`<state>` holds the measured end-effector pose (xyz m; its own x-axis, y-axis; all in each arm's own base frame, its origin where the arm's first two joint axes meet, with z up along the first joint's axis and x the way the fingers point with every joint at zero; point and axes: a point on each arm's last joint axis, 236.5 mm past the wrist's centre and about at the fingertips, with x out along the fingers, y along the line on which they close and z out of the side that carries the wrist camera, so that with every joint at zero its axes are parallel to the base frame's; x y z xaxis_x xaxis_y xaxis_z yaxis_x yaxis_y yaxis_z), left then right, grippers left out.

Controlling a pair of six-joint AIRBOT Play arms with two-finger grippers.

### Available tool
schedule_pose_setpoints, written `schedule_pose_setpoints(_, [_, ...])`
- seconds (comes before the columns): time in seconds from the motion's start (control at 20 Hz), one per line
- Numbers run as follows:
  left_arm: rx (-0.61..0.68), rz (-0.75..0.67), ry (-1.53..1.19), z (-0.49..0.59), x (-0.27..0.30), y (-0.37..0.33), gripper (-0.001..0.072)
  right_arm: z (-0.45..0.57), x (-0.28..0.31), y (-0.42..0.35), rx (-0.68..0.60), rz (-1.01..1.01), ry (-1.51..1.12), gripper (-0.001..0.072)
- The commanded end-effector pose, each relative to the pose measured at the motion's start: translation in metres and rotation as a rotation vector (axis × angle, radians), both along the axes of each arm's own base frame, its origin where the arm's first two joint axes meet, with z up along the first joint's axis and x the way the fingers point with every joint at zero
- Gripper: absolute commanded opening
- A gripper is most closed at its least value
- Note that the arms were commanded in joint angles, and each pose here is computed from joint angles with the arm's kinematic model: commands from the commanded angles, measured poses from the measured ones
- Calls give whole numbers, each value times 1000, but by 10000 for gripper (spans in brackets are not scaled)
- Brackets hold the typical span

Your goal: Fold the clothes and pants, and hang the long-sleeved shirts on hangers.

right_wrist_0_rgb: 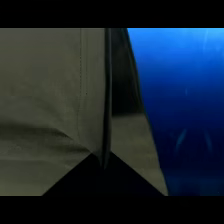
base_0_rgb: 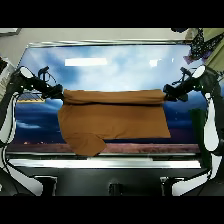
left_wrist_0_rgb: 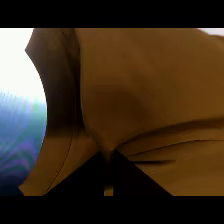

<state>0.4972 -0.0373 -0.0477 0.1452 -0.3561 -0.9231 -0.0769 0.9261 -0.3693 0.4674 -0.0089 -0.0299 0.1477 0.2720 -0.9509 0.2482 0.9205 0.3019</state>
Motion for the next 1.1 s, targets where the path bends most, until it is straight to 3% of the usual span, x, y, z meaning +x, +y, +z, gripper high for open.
schedule_pose_setpoints(0.0, [26, -3, 104, -16, -23, -4, 13, -18, -22, -10, -46, 3, 89, 29])
schedule_pose_setpoints(0.5, [14, -19, 218, -39, -49, -7, 13, -52, -29, -14, -63, -2, 171, 30])
schedule_pose_setpoints(0.55, [14, -19, 219, -40, -49, -7, 17, -55, -30, -14, -62, -3, 179, 38])
schedule_pose_setpoints(0.6, [14, -19, 218, -40, -49, -7, 21, -56, -30, -14, -61, -4, 183, 93])
schedule_pose_setpoints(0.65, [14, -16, 218, -40, -49, -7, 109, -57, -30, -14, -61, -4, 184, 175])
schedule_pose_setpoints(0.75, [13, 8, 220, -37, -47, -6, 379, -54, -32, -11, -49, -3, 189, 316])
schedule_pose_setpoints(0.8, [14, 9, 205, -30, -44, -3, 457, -50, -35, -12, -52, 6, 192, 388])
schedule_pose_setpoints(0.85, [16, 12, 184, -19, -41, 1, 459, -42, -36, -15, -58, 26, 179, 428])
schedule_pose_setpoints(1.05, [52, 34, 109, 43, -50, 41, 461, 20, -35, -48, -95, 40, 17, 428])
